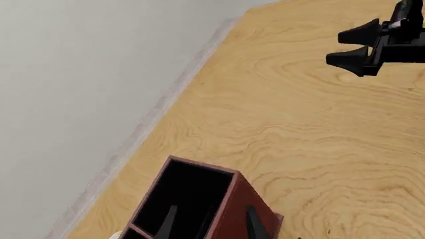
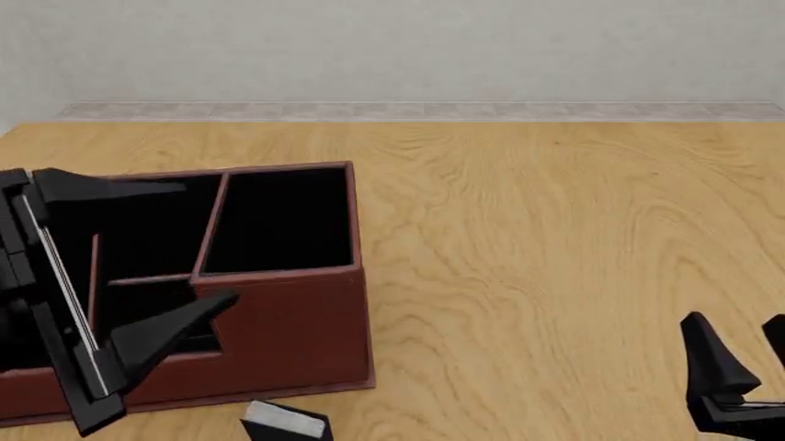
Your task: Pick up the book and place it in the left compartment of the caddy.
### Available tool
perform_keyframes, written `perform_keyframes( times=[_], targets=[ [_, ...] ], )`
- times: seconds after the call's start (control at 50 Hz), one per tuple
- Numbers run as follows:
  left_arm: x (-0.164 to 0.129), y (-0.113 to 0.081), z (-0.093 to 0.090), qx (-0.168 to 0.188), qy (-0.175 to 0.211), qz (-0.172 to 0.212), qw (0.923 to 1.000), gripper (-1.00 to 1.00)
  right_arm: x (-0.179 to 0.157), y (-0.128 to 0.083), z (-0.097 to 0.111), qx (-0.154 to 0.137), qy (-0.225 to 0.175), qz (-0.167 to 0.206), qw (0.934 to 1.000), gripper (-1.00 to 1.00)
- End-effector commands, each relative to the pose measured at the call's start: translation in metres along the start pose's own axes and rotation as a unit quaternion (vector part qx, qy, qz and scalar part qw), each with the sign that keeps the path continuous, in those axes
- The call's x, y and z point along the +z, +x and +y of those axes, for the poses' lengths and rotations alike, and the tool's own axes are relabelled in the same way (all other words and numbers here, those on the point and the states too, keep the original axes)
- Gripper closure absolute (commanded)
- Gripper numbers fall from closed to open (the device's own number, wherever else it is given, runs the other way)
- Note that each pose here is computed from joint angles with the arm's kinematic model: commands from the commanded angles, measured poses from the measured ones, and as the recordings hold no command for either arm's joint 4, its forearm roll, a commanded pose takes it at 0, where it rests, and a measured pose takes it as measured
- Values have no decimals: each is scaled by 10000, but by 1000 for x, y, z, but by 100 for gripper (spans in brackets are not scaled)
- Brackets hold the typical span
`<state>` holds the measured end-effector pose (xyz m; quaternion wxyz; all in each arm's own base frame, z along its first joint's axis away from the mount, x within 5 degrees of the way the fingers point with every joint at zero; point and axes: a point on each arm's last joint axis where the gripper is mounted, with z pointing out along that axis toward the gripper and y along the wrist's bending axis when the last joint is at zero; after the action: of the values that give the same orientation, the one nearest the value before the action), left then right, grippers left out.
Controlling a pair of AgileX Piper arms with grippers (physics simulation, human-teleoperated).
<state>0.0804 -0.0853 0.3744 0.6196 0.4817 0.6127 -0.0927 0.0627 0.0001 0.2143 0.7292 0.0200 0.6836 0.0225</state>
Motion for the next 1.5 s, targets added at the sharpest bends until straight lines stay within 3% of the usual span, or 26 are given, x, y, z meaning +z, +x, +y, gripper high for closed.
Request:
perform_keyframes(
  times=[0.02, 0.16, 0.2, 0.38, 0.8, 0.92, 1.5],
  targets=[
    [14, -18, -3, 282, 562, 143, 9979, -100, 3, 1, 0, 39, -9, 55, 10000, -100],
    [29, -23, -5, 554, 750, 259, 9953, -100, 6, 1, 1, 54, -41, 105, 9999, -100],
    [35, -26, -7, 398, 902, 408, 9943, -100, 7, 1, 1, 57, -42, 113, 9999, -100],
    [37, -32, -18, 493, 1392, 562, 9874, -100, 9, 1, 1, 87, -56, 147, 9998, -100],
    [43, -18, -39, 611, 1930, 909, 9751, -100, 10, 2, 1, 82, -65, 167, 9998, -100],
    [43, -11, -48, 665, 2172, 1076, 9679, -100, 10, 2, 1, 82, -67, 168, 9998, -100],
    [60, 12, -69, 437, 2394, 1542, 9576, -100, 12, 2, 1, 60, -44, 186, 9998, -100]
  ],
)
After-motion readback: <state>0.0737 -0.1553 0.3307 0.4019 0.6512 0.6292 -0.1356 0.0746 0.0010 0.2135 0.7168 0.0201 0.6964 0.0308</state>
